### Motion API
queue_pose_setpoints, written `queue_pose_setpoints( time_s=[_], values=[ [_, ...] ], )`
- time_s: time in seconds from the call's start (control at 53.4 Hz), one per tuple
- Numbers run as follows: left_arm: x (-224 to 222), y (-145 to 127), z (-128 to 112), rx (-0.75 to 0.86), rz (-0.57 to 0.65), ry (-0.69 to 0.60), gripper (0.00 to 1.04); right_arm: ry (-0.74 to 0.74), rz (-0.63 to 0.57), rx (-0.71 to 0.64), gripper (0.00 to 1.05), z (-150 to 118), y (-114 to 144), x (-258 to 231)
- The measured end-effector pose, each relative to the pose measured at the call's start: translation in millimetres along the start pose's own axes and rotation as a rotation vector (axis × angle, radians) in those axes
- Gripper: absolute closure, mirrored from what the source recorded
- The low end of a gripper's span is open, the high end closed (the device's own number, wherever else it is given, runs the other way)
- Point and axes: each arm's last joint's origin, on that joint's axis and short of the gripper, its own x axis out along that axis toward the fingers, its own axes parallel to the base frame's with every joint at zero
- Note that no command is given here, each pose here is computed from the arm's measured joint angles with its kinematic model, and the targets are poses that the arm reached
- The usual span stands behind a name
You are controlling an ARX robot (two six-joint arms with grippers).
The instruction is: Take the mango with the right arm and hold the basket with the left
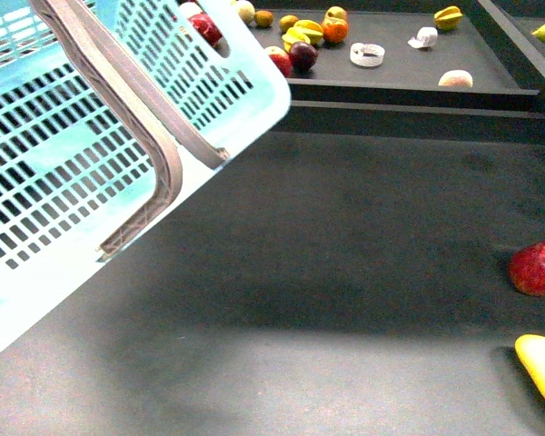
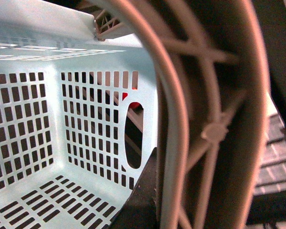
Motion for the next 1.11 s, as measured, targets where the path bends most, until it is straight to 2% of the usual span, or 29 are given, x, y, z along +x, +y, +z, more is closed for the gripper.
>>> queue_pose_setpoints(
  time_s=[0.15,0.281,0.412,0.825,1.106],
  values=[
    [-14.1,-34.1,-34.6,0.183,-0.125,0.079,0.99,0.0,0.0,0.0,0.08,0.0,0.0,0.0],
    [-15.2,-50.5,-53.8,0.291,-0.185,0.123,0.99,0.0,0.0,0.0,0.08,0.0,0.0,0.0],
    [-6.0,-60.6,-70.0,0.331,-0.248,0.185,0.99,0.0,0.0,0.0,0.08,0.0,0.0,0.0],
    [22.9,-65.6,-94.3,0.319,-0.338,0.359,0.99,0.0,0.0,0.0,0.08,0.0,0.0,0.0],
    [30.1,-69.1,-96.3,0.293,-0.373,0.408,0.99,0.0,0.0,0.0,0.08,0.0,0.0,0.0]
  ],
)
